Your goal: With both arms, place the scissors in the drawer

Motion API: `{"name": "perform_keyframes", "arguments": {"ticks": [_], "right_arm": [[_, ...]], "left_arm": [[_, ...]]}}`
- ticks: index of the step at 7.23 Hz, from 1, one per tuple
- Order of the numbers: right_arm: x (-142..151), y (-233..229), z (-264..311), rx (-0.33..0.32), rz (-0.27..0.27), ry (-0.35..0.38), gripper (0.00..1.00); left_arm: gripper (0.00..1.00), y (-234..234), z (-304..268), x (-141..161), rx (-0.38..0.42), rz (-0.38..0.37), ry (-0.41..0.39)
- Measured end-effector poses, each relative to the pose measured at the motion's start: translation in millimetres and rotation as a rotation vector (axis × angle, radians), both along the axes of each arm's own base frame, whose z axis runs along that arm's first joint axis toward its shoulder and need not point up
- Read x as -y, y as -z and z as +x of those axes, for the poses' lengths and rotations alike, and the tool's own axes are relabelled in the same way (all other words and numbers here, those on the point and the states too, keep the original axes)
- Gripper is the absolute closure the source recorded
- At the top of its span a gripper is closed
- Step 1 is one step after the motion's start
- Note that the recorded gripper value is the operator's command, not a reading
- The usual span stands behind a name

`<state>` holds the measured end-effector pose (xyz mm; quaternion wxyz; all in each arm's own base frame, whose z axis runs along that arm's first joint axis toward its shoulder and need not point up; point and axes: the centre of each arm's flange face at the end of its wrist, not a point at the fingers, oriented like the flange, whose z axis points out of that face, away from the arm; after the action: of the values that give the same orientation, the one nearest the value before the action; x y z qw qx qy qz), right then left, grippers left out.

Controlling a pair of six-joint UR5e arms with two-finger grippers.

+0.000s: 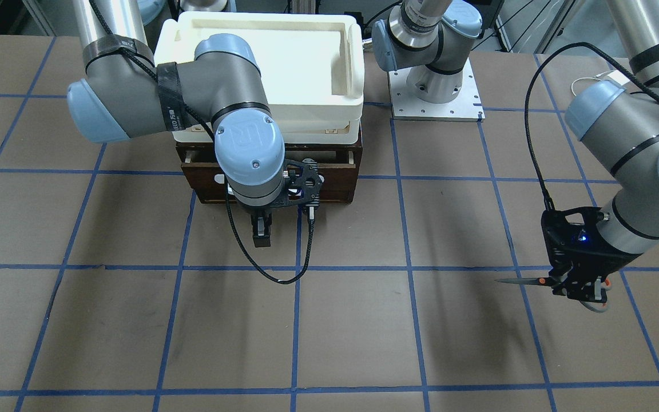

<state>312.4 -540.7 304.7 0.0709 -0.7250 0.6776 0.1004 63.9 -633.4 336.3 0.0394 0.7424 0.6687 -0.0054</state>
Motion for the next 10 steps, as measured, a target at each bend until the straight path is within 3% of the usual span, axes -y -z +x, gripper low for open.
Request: {"name": "perform_keyframes", "arguments": {"ticks": [10], "right_arm": [[15, 20, 0, 0.006, -0.013, 0.008, 0.0]], "left_arm": [[1.0, 10, 2, 3, -0.007, 0.01, -0.002]]}}
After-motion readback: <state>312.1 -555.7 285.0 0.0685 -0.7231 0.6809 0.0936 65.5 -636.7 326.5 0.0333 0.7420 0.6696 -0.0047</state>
